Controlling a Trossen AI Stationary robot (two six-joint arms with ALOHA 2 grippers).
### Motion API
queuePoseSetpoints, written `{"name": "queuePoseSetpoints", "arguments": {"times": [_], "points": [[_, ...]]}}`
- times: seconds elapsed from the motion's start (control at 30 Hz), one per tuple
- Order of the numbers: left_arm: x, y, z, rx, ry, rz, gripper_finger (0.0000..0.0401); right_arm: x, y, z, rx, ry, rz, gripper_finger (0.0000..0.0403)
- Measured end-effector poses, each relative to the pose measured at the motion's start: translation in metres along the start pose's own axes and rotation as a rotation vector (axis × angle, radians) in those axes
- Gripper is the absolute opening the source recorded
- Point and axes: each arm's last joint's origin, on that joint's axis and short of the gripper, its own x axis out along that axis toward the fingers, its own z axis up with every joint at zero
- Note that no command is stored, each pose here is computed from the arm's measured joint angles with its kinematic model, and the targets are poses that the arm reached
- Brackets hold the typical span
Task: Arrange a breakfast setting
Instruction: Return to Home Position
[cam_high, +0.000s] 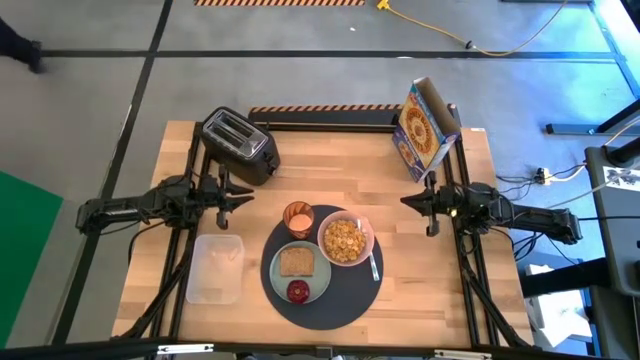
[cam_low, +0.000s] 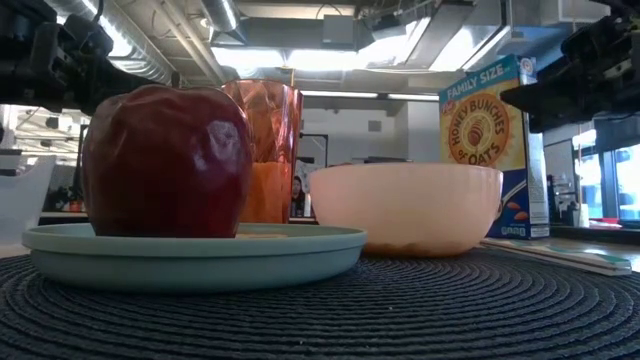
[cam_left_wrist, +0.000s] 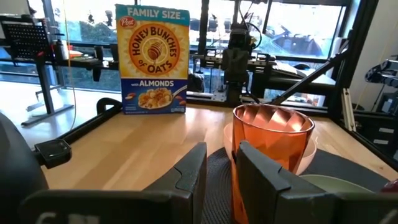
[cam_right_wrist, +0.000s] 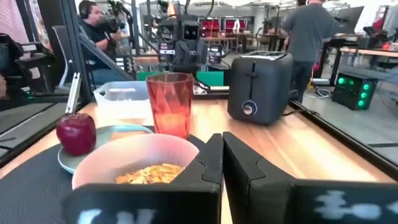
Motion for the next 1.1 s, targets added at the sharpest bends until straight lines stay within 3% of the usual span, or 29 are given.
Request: {"name": "queuePoseSetpoints", "arguments": {"times": [0.37,0.53,0.63,0.77,0.93,1.1], "points": [[0.004,0.000,-0.005,-0.053,0.067,0.011,0.0074,0.000,-0.002,-0.001,0.022,0.011,-0.054,0.0000],[0.007,-0.004,-0.009,-0.050,0.116,-0.029,0.0033,0.000,-0.002,-0.001,0.020,0.014,-0.054,0.0000],[0.006,-0.007,-0.008,-0.056,0.102,-0.082,0.0006,0.000,-0.002,-0.002,0.019,0.019,-0.055,0.0001],[0.003,-0.013,-0.005,-0.078,0.067,-0.169,0.0008,0.002,-0.002,-0.004,0.023,0.042,-0.054,0.0000],[0.000,-0.013,-0.002,-0.003,0.022,-0.116,0.0002,0.004,-0.002,-0.007,0.025,0.079,-0.057,0.0001],[-0.001,-0.013,-0.001,-0.027,0.007,-0.115,0.0001,0.004,-0.002,-0.007,0.030,0.088,-0.075,0.0001]]}}
